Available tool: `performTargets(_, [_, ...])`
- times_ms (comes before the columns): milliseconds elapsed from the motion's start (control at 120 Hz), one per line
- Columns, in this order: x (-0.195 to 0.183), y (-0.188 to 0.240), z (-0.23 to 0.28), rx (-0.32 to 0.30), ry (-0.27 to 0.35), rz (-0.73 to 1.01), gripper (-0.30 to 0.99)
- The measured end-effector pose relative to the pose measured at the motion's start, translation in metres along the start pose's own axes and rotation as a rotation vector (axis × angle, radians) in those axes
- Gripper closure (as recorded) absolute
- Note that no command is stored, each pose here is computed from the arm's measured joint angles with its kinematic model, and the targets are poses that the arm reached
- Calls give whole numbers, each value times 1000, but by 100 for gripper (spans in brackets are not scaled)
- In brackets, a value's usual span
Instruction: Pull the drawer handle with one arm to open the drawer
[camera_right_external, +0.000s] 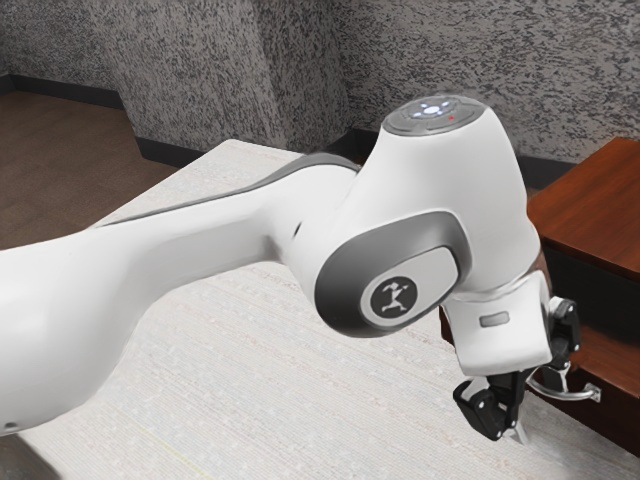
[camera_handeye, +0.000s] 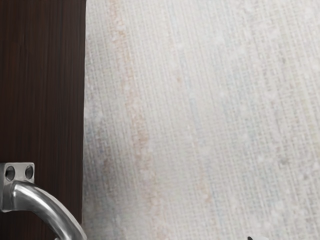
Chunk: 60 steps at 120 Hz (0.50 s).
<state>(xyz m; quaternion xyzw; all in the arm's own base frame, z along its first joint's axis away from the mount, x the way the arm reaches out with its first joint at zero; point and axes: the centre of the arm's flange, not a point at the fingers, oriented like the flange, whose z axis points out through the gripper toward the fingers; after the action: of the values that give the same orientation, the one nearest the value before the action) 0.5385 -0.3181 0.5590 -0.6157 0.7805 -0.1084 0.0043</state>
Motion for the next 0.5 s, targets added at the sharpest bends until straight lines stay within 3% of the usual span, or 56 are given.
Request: performTargets(500, [-5,41,-13,18,-6,6,22])
